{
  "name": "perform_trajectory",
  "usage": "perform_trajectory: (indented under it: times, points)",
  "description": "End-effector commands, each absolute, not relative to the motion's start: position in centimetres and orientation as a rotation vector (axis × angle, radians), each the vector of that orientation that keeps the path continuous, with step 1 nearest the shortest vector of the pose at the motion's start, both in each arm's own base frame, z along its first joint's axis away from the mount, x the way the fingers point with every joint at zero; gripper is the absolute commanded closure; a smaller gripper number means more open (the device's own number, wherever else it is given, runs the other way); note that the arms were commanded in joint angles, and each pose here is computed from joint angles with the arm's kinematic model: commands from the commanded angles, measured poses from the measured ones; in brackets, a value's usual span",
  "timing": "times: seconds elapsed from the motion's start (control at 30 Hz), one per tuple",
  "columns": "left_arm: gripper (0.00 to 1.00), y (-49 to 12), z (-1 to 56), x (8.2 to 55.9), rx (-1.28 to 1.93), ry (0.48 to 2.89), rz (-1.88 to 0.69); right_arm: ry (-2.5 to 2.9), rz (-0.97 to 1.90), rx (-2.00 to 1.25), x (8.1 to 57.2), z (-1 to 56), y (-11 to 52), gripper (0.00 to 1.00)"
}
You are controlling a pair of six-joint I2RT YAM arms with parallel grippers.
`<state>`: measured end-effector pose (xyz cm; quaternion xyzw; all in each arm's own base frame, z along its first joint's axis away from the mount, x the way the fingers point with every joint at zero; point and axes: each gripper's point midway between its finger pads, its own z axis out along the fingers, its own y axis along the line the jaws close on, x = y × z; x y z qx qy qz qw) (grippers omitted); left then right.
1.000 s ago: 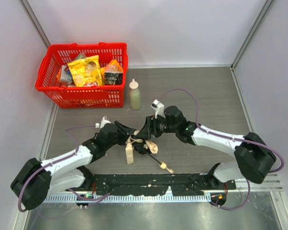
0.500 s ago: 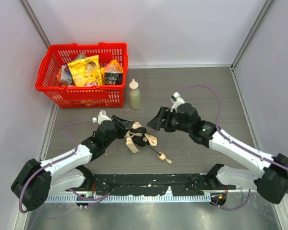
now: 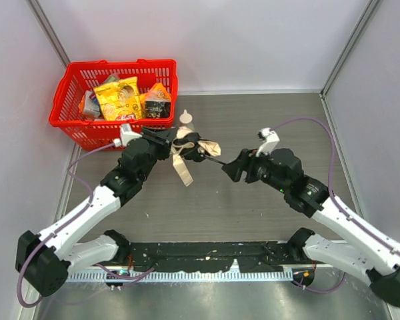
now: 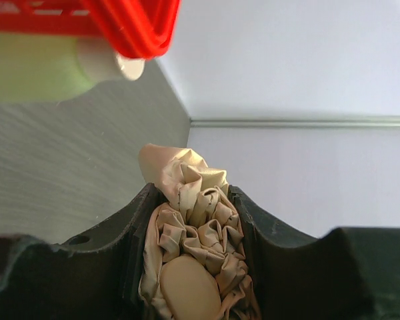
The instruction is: Put away the umbrella
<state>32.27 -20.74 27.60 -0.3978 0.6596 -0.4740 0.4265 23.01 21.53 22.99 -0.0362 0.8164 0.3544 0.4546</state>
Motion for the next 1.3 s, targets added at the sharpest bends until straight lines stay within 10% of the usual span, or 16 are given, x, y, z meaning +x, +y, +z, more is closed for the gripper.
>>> perform_trajectory:
  times: [0.0, 0.53, 0.73, 0.9, 0.97, 1.27]
  points:
    - [1.00, -18.1, 31.5, 33.9, -1.047, 1.498, -1.086, 1.787, 0.668, -0.406, 21.5, 31.4, 26.0, 0.28]
    - [1.00, -16.4, 34.5, 35.4, -1.124, 1.455, -0.957, 1.724, 0.151, -0.466, 23.0, 33.2, 36.5, 0.26]
    - [1.00, -15.9, 34.9, 34.9, -1.157, 1.427, -0.978, 1.702, 0.062, -0.389, 24.1, 32.4, 36.6, 0.64]
    - [1.00, -16.2, 35.4, 35.0, -1.156, 1.420, -1.002, 1.712, 0.132, -0.482, 23.5, 31.4, 38.4, 0.61]
    - [1.00, -16.3, 35.6, 35.1, -1.155, 1.412, -1.015, 1.714, 0.138, -0.470, 23.5, 31.3, 38.1, 0.99]
    - [1.00, -16.7, 36.4, 34.6, -1.164, 1.360, -1.135, 1.738, 1.105, -0.693, 19.2, 32.2, 40.6, 0.99]
